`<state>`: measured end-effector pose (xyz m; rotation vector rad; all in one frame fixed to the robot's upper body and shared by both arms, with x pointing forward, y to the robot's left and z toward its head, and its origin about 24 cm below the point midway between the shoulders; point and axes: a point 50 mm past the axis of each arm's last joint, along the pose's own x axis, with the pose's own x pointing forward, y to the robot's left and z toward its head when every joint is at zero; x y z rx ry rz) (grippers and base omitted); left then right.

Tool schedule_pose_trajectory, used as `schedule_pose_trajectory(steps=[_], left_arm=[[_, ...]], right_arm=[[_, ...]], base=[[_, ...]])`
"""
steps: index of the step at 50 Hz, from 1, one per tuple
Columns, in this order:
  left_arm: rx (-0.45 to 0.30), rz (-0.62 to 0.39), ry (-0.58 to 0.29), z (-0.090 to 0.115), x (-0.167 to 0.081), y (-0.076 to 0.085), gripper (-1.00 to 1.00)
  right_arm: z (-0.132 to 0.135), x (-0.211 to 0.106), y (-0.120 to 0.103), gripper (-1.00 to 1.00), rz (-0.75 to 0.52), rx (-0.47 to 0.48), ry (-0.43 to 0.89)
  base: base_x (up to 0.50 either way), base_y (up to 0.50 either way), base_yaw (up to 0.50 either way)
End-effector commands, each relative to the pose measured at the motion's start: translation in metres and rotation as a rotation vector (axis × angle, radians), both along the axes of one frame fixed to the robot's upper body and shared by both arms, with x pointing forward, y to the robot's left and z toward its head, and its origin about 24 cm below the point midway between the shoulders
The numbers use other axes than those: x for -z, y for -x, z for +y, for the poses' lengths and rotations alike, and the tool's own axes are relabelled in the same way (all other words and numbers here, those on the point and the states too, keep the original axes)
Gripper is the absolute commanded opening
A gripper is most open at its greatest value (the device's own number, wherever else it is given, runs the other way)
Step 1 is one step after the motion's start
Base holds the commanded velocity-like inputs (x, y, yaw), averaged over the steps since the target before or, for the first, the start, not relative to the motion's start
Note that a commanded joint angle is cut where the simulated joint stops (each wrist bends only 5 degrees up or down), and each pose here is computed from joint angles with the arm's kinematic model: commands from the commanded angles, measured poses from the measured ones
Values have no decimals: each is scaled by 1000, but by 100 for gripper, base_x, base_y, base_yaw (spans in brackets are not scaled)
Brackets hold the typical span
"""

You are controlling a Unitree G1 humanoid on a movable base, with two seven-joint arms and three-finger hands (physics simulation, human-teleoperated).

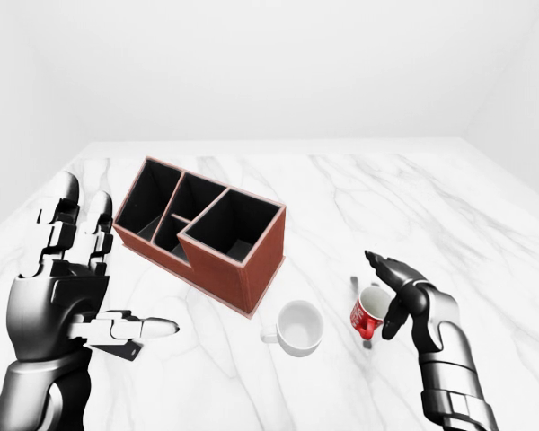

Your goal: Pick up the red mug and place it to the right of the caddy.

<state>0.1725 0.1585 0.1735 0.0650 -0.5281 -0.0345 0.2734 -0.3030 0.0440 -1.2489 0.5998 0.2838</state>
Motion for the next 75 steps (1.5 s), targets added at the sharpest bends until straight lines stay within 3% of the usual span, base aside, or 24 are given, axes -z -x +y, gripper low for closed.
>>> schedule_pose_trajectory(steps=[1,16,17,18,19,20,45,54,59,63,75], left_arm=[[1,6,1,0,1,0,100],[4,12,1,-1,2,-1,100],[4,4,0,-1,1,0,100],[4,3,0,-2,1,0,100],[4,8,1,-2,2,-1,100],[5,5,0,-2,1,0,100],[10,15,0,-4,3,-1,100],[10,18,0,-4,3,-1,100],[11,20,0,-4,4,-1,100],[10,18,1,-3,3,-1,100],[10,21,0,-4,4,-1,100]], right_arm=[[0,8,1,98,9,-2,5],[2,12,1,98,13,-3,2],[2,11,1,85,15,-3,1],[2,11,1,85,15,-3,1],[2,9,2,-77,12,-3,0],[2,8,2,-99,10,-4,-1],[-8,-32,10,-100,-63,21,3],[-14,-89,11,-100,-280,60,71],[-7,-117,6,-100,-386,63,81],[9,-138,2,-100,-475,7,99],[42,-154,-8,-100,-558,-97,97]], base=[[0,0,0],[0,0,0],[0,0,0],[0,0,0],[0,0,0],[0,0,0],[0,0,0],[0,0,0],[0,0,0],[0,0,0],[0,0,0]])
